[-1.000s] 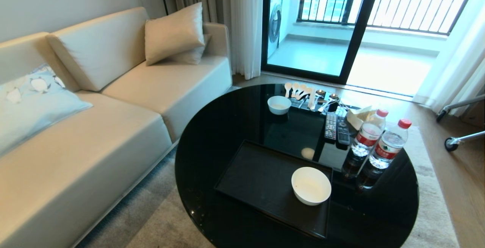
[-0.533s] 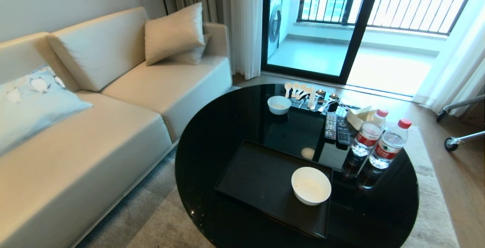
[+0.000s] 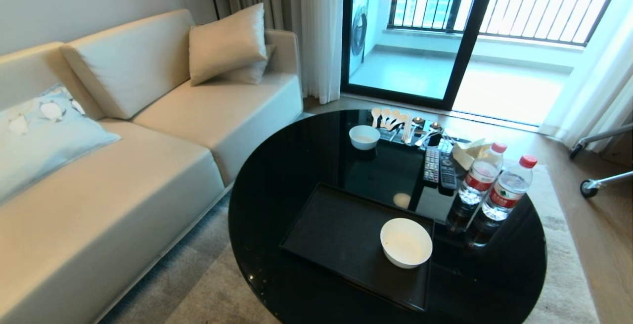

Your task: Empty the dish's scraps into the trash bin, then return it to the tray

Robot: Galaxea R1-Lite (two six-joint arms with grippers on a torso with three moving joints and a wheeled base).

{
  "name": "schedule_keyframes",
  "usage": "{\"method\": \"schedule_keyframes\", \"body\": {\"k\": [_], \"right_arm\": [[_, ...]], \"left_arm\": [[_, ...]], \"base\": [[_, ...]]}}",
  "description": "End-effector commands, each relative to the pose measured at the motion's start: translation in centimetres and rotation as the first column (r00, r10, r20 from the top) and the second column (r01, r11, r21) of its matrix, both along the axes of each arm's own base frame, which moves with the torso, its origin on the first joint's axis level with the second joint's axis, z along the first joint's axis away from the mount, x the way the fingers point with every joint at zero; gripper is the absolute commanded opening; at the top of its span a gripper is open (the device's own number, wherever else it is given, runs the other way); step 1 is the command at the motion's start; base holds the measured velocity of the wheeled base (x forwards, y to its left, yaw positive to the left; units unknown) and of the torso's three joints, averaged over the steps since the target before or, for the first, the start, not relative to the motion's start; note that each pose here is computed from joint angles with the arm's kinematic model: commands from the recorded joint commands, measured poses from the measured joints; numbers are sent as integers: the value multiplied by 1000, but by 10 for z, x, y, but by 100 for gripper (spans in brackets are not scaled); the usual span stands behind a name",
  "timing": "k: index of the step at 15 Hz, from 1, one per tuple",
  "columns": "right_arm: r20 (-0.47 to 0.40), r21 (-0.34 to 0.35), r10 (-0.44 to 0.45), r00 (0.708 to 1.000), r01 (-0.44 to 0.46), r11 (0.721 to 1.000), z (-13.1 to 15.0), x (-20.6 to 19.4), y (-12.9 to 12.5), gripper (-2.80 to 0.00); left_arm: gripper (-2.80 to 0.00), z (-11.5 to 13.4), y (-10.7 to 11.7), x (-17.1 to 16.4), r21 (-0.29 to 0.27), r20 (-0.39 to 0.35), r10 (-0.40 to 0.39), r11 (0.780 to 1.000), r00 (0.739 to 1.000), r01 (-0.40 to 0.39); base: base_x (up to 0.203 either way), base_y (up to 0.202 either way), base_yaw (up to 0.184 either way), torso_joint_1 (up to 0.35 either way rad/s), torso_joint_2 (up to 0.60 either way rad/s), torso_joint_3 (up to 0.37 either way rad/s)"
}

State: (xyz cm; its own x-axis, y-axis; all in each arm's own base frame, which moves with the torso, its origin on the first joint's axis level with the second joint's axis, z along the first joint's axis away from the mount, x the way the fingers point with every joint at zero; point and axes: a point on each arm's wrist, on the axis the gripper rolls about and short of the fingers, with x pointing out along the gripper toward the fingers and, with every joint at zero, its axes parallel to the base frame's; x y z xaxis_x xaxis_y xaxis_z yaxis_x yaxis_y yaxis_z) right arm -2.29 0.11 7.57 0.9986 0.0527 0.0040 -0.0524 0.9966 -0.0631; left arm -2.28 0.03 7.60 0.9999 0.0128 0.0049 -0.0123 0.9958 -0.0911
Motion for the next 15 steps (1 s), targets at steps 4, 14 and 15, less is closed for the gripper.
{"method": "schedule_keyframes", "body": {"k": [4, 14, 15], "right_arm": [[-1, -1, 1, 1000, -1, 1000, 0, 0, 0, -280], [-1, -1, 1, 1000, -1, 1000, 0, 0, 0, -280], [-1, -1, 1, 1000, -1, 1000, 0, 0, 0, -280]], "left_arm": [[-280, 0, 0, 0, -1, 1, 1, 1000, 1000, -1], [-280, 0, 0, 0, -1, 1, 1, 1000, 1000, -1], [-280, 0, 0, 0, -1, 1, 1, 1000, 1000, -1]], "base": [[0, 0, 0, 0, 0, 0], [0, 0, 0, 0, 0, 0], [0, 0, 0, 0, 0, 0]]}}
